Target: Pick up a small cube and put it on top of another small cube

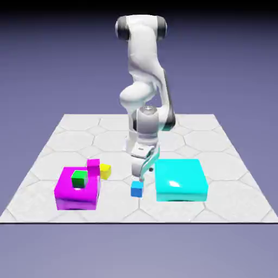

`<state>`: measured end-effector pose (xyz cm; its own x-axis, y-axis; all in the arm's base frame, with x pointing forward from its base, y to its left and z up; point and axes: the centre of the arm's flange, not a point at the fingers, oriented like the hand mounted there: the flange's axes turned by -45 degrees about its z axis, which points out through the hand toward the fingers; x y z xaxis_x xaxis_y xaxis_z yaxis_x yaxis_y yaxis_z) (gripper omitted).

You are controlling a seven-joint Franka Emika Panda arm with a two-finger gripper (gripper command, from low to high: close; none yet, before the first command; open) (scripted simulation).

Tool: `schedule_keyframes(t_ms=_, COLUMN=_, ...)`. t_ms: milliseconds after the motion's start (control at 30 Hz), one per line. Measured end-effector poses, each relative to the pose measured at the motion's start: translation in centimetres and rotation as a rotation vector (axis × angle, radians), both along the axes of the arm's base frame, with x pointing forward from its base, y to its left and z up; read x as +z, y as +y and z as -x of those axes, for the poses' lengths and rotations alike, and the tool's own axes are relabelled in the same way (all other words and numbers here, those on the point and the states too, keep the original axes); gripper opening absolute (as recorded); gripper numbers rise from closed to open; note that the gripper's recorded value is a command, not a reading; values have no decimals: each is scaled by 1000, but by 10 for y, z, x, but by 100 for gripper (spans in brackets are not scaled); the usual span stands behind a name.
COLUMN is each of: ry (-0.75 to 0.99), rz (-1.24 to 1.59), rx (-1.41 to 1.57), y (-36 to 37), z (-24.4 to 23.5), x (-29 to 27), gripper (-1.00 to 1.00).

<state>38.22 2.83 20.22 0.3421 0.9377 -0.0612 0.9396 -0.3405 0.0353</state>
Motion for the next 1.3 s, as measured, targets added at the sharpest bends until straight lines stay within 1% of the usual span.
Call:
schedule_keyframes(t_ms=167, ry=64, rz=105, rx=179, y=-9, z=4, x=-10, gripper=0)
schedule_keyframes(t_ms=433, ry=46, rz=119, rx=184, y=-13, z=-2, x=-29, gripper=0)
schedule_keyframes(t_ms=767, ry=62, rz=108, rx=180, y=-18, z=4, x=-75, gripper=0)
schedule_keyframes(t_ms=800, ry=64, rz=105, rx=179, y=-18, z=5, x=-79, gripper=-100)
schedule_keyframes(t_ms=867, ry=65, rz=105, rx=179, y=-18, z=5, x=-79, gripper=-100)
schedule_keyframes(t_ms=1300, ry=50, rz=116, rx=182, y=-12, z=0, x=-21, gripper=-100)
